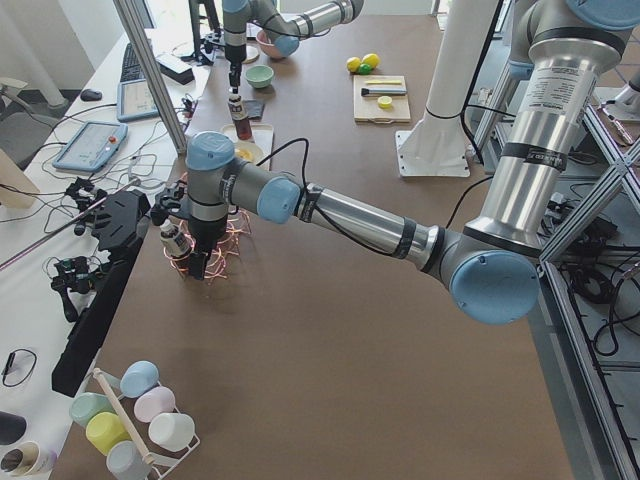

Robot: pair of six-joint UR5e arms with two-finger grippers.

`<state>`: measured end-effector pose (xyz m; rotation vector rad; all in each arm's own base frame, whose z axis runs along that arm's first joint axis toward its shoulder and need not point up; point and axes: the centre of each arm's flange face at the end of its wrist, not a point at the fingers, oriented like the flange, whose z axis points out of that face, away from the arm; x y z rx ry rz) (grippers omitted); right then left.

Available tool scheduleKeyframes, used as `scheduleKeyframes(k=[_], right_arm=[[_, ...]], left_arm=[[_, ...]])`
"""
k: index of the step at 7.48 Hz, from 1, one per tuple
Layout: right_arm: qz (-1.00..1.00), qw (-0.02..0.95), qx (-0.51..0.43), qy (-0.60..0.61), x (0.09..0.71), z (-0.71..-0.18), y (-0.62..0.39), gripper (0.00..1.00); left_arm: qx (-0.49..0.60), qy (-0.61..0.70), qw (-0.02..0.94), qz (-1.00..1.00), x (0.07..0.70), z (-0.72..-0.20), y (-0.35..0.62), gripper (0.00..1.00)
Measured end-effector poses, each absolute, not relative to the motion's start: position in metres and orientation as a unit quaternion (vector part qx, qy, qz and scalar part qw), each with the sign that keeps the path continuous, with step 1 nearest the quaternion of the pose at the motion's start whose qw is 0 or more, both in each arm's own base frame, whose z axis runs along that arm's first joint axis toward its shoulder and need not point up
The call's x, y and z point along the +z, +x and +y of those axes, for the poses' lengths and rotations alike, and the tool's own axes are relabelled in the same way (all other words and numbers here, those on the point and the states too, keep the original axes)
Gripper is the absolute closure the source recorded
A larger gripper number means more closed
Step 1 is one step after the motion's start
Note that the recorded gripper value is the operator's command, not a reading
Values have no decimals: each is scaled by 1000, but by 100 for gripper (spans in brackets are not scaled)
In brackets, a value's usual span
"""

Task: Place tea on tray

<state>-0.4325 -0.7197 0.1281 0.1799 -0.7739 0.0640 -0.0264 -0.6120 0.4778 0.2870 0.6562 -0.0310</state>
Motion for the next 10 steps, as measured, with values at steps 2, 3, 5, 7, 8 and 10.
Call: scheduleKeyframes(k=[2,3,5,7,8,10], right_arm=[[-379,920,31,90,124,-718,-431,0],[-382,919,31,93,121,-719,-427,0],[-387,917,36,89,109,-719,-402,0],[-366,928,35,66,99,-702,-364,0],[-346,936,24,60,112,-689,-330,0],[-302,951,-31,64,209,-655,-234,0]], left_arm=[[-15,141,936,321,477,-612,-26,2],[-15,141,936,321,477,-613,-26,2],[-15,141,936,322,475,-614,-26,2],[-14,142,936,322,473,-614,-26,2],[-14,143,936,322,472,-615,-26,2],[-13,143,936,322,471,-614,-26,2]])
